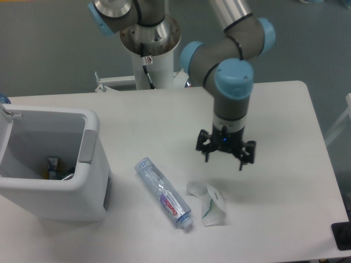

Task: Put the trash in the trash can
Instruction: 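Move the gripper down over the crumpled white-and-green wrapper, then close the gripper on the crumpled wrapper and lift it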

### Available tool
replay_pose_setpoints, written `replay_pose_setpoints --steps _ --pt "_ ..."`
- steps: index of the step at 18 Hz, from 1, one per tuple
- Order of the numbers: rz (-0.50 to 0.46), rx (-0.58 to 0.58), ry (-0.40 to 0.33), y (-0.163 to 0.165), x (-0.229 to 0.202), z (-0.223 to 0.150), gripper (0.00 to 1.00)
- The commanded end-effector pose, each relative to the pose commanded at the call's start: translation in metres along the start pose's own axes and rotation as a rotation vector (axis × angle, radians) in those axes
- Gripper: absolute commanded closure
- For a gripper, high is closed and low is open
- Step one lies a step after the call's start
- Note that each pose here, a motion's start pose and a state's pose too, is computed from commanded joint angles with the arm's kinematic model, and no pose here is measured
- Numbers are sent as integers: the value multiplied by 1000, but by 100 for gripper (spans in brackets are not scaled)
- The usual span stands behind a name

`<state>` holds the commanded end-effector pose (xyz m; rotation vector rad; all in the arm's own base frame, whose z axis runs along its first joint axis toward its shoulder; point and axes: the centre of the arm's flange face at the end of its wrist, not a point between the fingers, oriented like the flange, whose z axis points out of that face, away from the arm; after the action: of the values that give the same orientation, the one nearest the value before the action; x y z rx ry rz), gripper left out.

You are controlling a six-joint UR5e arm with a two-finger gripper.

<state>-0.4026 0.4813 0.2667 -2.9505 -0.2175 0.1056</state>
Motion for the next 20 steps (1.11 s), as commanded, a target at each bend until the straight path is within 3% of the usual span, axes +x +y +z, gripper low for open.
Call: replay_pose_setpoints --steps 3,9,10,11,12,14,20 --pt "-39 -8 4 -8 -2 12 0" --pt "-12 16 -21 -22 3 49 0" --pt "-11 12 -19 -23 2 56 19" --pt "-2 9 -14 -27 6 60 52" --pt "8 5 -8 -29 11 64 72" --pt "10 -13 -26 -29 12 64 100" --pt "0 -20 -58 -30 9 56 100"
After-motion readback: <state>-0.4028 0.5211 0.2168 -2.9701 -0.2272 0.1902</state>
